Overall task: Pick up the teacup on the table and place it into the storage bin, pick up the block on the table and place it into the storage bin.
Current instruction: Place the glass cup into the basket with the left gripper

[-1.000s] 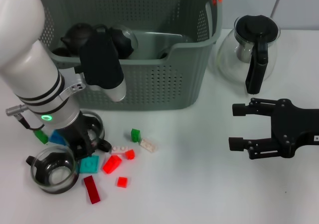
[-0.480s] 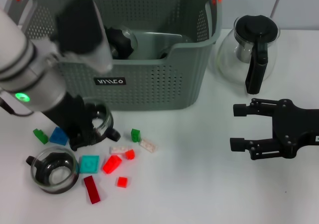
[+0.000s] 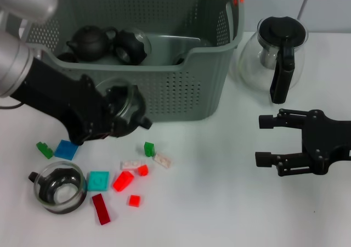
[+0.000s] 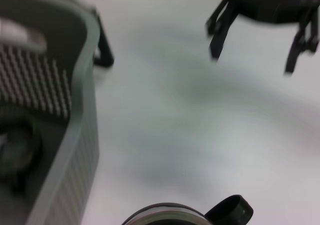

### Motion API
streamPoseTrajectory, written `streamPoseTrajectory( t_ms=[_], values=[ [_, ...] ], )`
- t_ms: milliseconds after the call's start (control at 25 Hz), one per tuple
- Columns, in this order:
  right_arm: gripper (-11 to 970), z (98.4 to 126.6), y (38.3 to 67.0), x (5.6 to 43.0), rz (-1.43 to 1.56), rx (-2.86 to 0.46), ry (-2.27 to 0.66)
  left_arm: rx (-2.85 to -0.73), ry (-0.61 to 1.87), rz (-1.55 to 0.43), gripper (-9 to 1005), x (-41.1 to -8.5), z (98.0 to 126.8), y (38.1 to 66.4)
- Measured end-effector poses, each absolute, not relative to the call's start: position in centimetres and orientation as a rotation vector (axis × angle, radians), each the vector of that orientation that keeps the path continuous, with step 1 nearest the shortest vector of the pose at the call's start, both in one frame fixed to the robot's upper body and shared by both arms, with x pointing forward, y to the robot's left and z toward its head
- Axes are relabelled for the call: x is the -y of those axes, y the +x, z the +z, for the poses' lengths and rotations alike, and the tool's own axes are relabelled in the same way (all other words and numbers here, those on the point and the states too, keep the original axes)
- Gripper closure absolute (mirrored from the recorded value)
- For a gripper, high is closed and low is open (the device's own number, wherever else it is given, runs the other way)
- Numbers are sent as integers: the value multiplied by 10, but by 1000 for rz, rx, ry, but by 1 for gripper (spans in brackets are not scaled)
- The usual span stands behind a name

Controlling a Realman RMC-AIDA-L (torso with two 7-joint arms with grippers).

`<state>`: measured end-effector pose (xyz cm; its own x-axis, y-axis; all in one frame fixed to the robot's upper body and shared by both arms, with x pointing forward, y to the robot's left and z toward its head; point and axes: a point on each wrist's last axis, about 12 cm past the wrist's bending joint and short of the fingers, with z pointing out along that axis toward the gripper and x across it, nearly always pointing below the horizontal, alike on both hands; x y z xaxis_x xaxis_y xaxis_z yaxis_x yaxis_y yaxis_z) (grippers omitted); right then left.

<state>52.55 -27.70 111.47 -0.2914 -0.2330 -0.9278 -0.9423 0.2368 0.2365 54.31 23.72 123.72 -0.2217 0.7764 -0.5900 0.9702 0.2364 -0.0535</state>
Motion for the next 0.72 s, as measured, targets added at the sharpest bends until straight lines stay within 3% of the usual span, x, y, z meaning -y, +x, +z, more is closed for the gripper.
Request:
streamPoseTrajectory(
  t_ms=[200,400,720],
  values=[
    [44,1114,526,275,1111,-1700,-1099,-1870,1492,-696,943,-245,1246,547],
    [44,1114,527,275,1108,-1696,-1104,-1724,1315,-660,941,-243,1258,565],
    [45,1112,527,274,1109,-1689,-1105,-1832,1045,-511,937,-211,1260,637]
  ],
)
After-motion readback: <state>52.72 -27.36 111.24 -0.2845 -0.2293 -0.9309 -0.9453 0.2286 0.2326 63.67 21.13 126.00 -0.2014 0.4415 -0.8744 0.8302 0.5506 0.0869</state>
